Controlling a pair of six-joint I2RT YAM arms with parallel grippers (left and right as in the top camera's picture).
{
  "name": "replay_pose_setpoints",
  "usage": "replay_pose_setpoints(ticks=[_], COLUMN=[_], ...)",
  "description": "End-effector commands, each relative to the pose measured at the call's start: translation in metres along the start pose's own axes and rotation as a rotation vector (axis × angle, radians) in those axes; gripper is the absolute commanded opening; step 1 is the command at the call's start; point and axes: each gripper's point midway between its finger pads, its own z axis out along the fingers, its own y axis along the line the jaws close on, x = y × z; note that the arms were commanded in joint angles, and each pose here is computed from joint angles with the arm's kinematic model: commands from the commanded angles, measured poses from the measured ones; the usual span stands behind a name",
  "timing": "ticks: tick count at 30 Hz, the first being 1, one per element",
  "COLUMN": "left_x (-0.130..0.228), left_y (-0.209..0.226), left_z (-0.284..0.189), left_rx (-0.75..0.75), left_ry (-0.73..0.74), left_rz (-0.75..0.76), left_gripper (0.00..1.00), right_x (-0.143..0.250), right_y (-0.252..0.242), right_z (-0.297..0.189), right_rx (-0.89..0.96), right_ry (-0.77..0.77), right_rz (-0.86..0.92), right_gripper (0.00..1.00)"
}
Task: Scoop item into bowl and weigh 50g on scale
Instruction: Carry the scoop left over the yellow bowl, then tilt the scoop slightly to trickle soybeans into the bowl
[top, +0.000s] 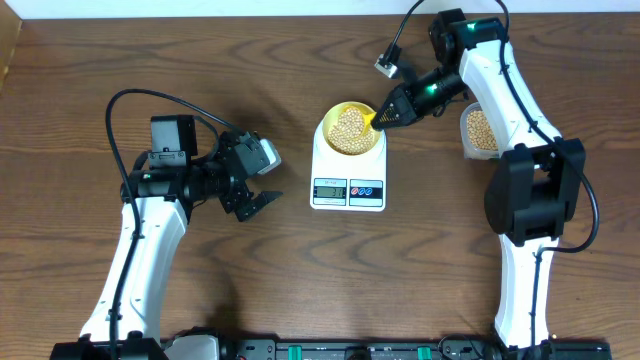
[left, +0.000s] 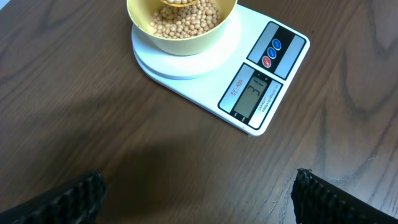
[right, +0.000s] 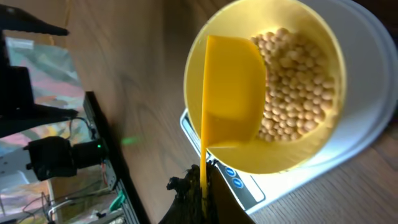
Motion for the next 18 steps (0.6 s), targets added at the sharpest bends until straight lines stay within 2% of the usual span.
replay_pose_setpoints(ticks=[1, 18], left_x=[0.000, 0.000], left_y=[0.003, 0.003], left_z=[-0.001, -0.001], left_rx=[-0.006, -0.005], left_ry=[0.001, 0.001], left_rz=[0.009, 0.009], left_gripper=[0.98, 0.97], right_x=[-0.006, -0.023], right_y=[0.007, 0.018], right_z=[-0.009, -0.008], right_rx=[0.054, 0.268], right_ry=[-0.010, 0.040], right_rz=[-0.034, -0.187], right_gripper=[0.01, 0.01])
